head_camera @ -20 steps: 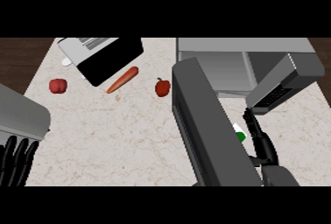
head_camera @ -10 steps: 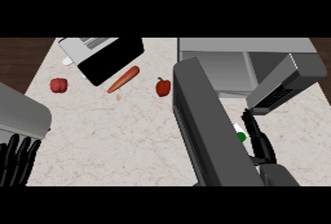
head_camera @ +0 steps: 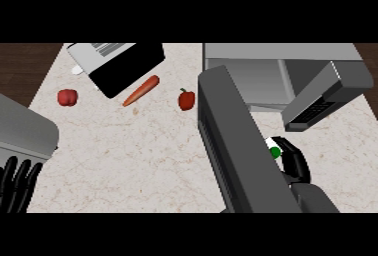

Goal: Pick up the milk, place it into the microwave and close the microwave

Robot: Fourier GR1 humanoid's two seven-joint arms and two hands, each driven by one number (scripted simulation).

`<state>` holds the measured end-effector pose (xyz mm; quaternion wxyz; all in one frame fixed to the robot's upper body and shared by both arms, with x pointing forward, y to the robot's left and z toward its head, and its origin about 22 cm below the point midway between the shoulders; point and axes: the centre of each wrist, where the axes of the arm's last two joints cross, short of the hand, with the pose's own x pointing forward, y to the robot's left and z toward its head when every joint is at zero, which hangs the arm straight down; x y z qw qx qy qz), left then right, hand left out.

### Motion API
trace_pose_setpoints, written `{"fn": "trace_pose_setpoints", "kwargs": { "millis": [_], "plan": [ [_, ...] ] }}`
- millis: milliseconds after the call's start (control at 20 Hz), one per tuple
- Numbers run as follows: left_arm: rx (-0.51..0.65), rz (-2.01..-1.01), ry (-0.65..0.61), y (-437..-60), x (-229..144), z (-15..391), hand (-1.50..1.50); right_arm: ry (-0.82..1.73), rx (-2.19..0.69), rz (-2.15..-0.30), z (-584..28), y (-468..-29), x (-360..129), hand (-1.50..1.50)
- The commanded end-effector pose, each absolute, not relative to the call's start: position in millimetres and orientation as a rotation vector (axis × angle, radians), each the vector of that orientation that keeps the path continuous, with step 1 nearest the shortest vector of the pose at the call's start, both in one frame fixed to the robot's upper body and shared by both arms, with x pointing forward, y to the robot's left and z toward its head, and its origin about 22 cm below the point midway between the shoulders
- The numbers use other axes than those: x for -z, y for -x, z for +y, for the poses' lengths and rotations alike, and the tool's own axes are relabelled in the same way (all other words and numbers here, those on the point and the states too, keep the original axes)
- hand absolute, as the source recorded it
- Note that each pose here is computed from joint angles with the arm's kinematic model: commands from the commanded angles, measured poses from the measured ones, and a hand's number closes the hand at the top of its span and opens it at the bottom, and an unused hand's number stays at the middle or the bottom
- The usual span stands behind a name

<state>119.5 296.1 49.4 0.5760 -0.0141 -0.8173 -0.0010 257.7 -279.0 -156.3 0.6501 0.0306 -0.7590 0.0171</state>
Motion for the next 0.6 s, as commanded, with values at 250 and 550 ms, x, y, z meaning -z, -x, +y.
{"fn": "trace_pose_setpoints", "kwargs": {
  "millis": [250, 550],
  "plan": [
    [-0.013, -1.913, 0.014, -112.2, -55.9, 305.0, -1.50, -0.332, 0.045, -1.806, -273.5, -261.8, 153.4, 1.50],
    [0.012, -1.915, 0.050, -117.7, -47.6, 297.9, -1.50, -0.411, -0.004, -1.806, -327.2, -309.0, 101.7, 1.50]
  ]
}}
